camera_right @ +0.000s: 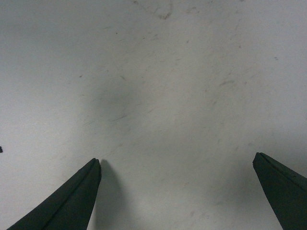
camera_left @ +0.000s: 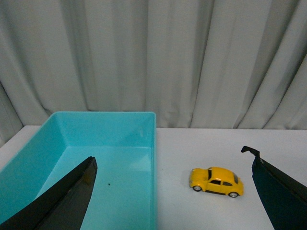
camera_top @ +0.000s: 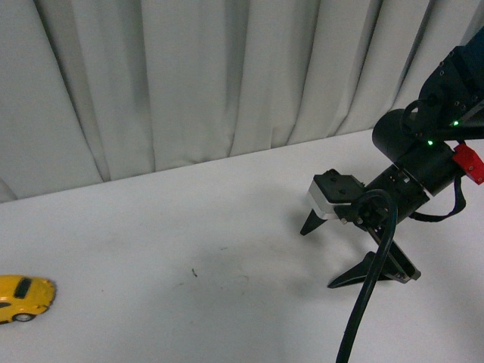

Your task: Wind up and store yellow beetle toy

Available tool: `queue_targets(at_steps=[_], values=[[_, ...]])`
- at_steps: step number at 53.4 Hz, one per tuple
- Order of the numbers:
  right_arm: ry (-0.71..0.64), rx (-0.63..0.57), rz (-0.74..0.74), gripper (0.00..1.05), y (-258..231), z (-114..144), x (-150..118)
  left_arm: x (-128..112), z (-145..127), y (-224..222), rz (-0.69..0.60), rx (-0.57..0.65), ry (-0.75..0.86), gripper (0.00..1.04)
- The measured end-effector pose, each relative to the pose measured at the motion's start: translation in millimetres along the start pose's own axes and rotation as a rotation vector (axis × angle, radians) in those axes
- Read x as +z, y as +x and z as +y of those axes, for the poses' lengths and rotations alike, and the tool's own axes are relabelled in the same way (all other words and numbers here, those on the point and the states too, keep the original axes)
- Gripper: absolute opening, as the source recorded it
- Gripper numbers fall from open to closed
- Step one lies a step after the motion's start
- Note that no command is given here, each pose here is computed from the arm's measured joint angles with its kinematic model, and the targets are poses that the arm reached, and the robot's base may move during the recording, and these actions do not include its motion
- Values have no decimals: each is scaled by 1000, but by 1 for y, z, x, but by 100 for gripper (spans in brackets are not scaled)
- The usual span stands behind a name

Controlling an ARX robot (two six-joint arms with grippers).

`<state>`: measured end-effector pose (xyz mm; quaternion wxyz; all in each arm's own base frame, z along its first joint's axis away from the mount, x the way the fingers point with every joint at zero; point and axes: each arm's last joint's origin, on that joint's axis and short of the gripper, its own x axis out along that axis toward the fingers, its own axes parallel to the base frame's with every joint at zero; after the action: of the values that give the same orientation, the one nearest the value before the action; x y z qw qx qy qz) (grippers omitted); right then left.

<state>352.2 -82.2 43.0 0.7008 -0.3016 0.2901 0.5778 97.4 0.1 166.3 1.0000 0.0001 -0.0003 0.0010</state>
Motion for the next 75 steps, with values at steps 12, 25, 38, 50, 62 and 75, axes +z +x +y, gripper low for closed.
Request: queue_targets(at_steps=[12, 25, 38, 50, 62, 75], values=[[-26, -34, -32, 98, -9, -3, 9, 0, 0, 0, 0, 0, 0, 98], [-86, -85, -94, 98, -39, -6, 43, 0, 0, 0, 0, 0, 0, 98], [-143, -119, -129, 98, -60, -4, 74, 0, 0, 0, 0, 0, 0, 98], [111, -818, 163, 67, -26, 40, 77, 0, 0, 0, 0, -3, 0, 98], [463, -1363, -499, 29, -78, 82, 121, 0, 0, 0, 0, 0, 0, 98], [662, -1271, -578, 2, -63, 126, 116, 0, 0, 0, 0, 0, 0, 98]])
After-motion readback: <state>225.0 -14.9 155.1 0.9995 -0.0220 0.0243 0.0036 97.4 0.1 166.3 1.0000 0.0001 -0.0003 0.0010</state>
